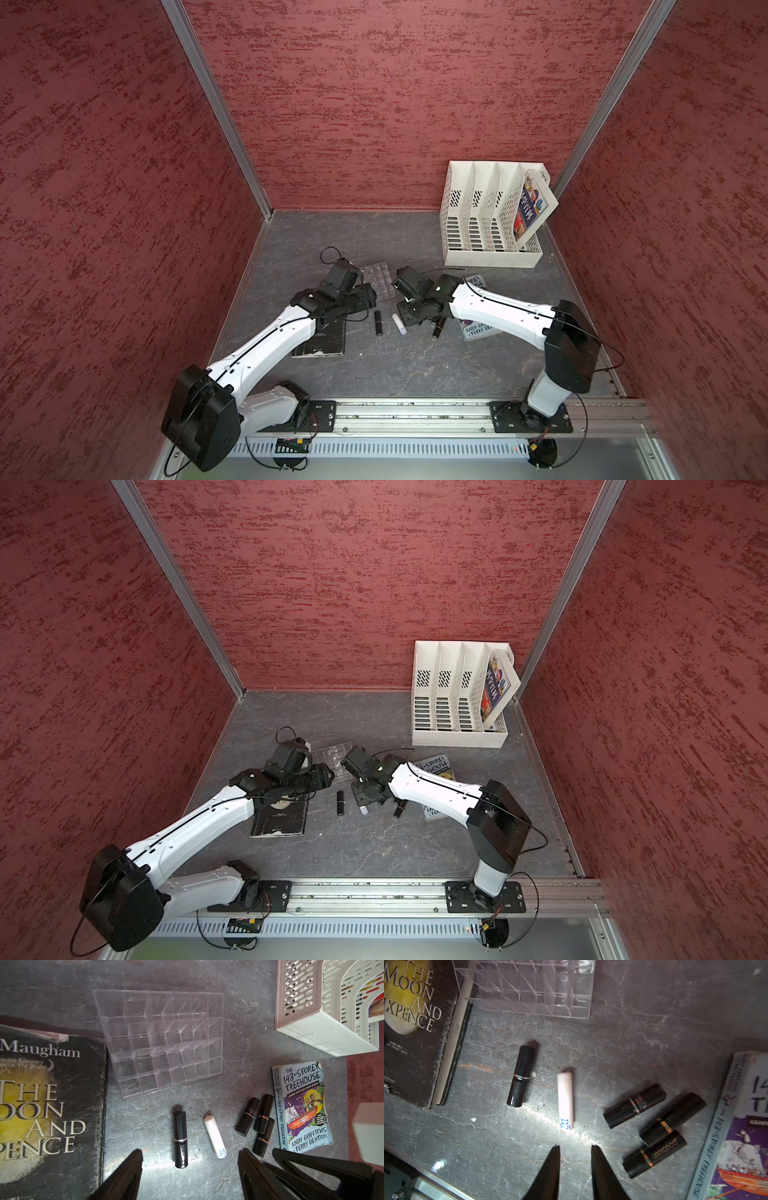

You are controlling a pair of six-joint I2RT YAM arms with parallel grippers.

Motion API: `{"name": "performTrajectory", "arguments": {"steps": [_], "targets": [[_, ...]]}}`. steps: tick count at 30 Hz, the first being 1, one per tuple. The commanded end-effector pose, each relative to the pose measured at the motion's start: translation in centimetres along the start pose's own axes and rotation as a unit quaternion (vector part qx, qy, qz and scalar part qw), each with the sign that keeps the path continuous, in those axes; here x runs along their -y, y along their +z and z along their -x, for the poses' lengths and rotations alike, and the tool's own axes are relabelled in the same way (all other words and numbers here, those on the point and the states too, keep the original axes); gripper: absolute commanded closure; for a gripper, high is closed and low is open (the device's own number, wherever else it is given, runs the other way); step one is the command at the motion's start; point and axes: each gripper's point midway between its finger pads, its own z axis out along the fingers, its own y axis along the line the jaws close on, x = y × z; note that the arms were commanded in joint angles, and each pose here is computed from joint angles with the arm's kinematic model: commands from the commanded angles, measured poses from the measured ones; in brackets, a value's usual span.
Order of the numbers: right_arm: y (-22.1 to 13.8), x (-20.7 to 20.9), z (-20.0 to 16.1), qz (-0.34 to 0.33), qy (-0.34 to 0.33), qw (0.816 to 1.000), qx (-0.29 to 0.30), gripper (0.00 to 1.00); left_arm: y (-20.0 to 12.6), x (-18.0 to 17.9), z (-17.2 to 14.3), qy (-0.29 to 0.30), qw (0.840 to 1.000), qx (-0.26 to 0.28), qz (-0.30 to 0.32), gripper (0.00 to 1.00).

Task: Arrange the lipsticks in the organizer
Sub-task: Pick up the lipstick at the center of the board.

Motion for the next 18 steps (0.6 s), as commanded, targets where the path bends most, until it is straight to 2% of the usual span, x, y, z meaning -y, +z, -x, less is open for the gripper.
{"name": "performTrajectory", "arguments": {"steps": [1,4,11,18], "targets": [[0.5,-1.4,-0.2,0.019,-0.012,0.999,-0.025,0.64,0.0,0.7,-0.4,-0.016,0.999,-0.016,-0.041,0.26],[1.5,-1.8,-0.3,0.016,-0.022,0.999,-0.044,0.58,0.3,0.5,-0.7,-0.018,0.999,-0.021,-0.043,0.27],[3.5,-2.5,0.0,0.013,-0.036,0.997,-0.074,0.54,0.6,-0.7,-0.7,-0.045,0.998,-0.026,-0.039,0.30],[5.5,-2.6,-0.4,0.001,-0.042,0.994,-0.105,0.56,0.4,-1.3,-0.5,-0.080,0.994,-0.037,-0.069,0.35]]}}
